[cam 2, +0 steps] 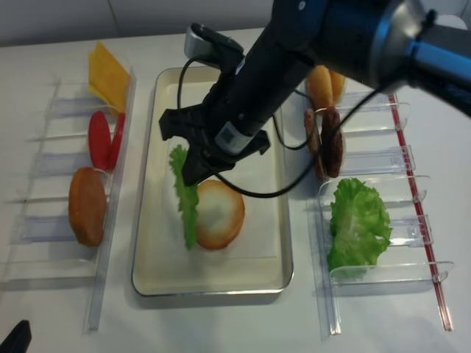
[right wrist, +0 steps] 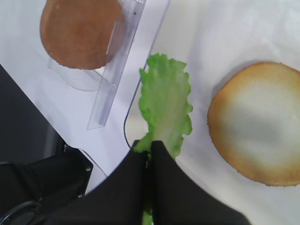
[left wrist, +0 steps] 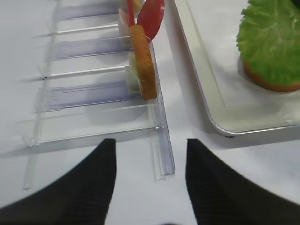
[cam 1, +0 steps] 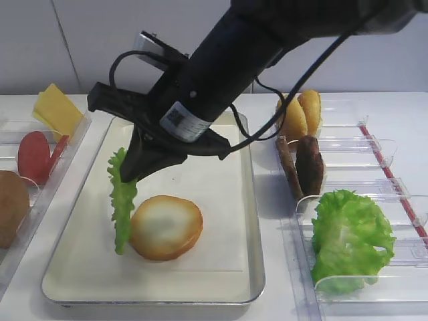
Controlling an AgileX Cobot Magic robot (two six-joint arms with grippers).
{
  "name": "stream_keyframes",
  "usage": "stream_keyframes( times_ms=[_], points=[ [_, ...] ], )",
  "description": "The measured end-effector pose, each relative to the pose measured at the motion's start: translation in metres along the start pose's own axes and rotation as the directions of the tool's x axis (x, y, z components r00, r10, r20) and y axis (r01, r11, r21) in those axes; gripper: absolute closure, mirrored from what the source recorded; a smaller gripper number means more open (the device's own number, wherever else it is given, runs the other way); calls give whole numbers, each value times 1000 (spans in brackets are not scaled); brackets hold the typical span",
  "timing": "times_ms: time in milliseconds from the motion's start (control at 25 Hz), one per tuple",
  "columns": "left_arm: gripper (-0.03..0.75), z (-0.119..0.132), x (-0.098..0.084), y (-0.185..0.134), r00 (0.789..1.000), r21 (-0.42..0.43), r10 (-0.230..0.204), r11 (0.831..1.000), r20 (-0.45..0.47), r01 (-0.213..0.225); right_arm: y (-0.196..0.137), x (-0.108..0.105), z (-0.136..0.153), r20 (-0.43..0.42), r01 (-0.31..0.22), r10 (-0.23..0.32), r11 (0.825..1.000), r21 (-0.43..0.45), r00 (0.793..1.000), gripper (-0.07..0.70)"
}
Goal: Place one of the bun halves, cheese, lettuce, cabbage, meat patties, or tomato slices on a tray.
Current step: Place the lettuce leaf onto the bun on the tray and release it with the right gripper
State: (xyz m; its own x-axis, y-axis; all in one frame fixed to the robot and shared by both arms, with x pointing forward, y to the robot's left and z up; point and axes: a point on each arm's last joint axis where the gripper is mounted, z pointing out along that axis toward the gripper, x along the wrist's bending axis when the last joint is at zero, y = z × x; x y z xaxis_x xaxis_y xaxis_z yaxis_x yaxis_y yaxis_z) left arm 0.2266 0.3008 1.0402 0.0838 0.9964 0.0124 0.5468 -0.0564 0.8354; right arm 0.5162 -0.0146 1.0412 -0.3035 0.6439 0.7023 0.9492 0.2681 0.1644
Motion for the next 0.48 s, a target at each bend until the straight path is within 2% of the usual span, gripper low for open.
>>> stream_keyframes(
  times_ms=[200, 480],
  points=[
    [392, 0, 0, 0, 1000, 0, 0, 1000, 0, 0, 7, -10, 15, 16, -7, 6, 1000, 25, 1000, 605],
    [392, 0, 0, 0, 1000, 0, 0, 1000, 0, 0, 6, -26, 16, 175, 25, -33, 999, 47, 984, 605]
  ],
)
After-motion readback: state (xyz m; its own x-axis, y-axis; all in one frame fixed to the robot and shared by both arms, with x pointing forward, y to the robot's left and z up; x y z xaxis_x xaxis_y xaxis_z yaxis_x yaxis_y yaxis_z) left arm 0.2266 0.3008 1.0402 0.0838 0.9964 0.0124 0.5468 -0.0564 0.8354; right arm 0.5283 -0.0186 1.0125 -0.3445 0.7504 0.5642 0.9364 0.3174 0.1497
